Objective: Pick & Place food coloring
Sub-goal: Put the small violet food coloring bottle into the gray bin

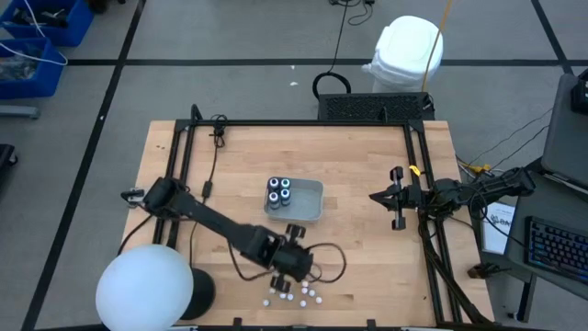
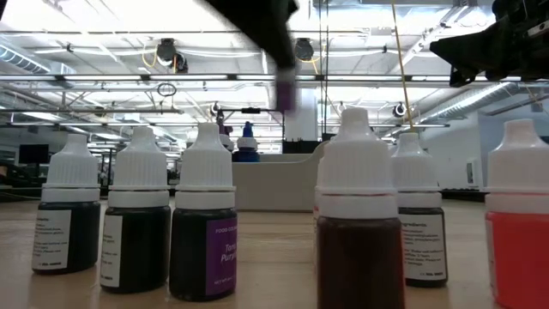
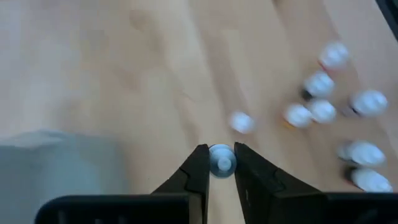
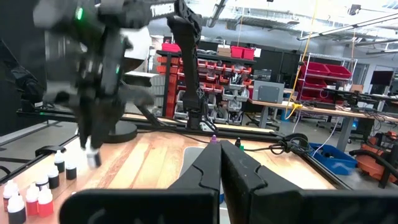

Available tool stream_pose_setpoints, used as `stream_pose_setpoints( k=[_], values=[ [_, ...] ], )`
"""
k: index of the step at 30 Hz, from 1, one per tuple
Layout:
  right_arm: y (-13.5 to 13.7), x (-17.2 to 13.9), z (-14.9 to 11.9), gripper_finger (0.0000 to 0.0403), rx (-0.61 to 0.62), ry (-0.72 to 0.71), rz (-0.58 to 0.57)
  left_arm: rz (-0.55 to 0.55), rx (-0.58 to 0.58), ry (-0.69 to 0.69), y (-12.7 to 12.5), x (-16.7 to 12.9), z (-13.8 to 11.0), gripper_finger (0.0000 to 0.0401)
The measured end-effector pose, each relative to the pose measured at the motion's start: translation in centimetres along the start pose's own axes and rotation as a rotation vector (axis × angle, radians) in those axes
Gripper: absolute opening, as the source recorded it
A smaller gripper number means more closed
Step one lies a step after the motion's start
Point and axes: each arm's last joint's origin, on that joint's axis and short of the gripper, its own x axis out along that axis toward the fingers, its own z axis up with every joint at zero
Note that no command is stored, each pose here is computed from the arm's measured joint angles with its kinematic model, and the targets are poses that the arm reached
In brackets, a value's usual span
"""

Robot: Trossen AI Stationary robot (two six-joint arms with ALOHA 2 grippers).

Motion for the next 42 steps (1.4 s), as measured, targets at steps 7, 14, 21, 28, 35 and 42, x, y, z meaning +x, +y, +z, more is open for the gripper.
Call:
stream_pose_setpoints(
  k=[7,14,21,28,35,42],
  values=[
    [0.0,0.0,0.0,0.0,0.0,0.0,0.0,0.156,-0.04,-0.051,6.6,-3.1,2.6,0.0063],
    [0.0,0.0,0.0,0.0,0.0,0.0,0.0,0.194,-0.176,0.035,14.2,-1.3,0.3,0.0059],
    [0.0,0.0,0.0,0.0,-0.005,0.003,0.001,0.131,-0.276,0.066,17.6,2.4,-3.1,0.0058],
    [0.0,0.0,0.0,0.0,-0.026,0.002,-0.001,0.1,-0.298,0.003,18.2,4.0,-4.0,0.006],
    [0.0,0.0,0.0,0.0,-0.026,-0.001,-0.003,0.111,-0.315,0.001,18.5,4.2,-4.3,0.0063],
    [0.0,0.0,0.0,0.0,-0.026,0.0,-0.003,0.117,-0.361,-0.012,18.8,5.6,-4.4,0.0065]
  ],
)
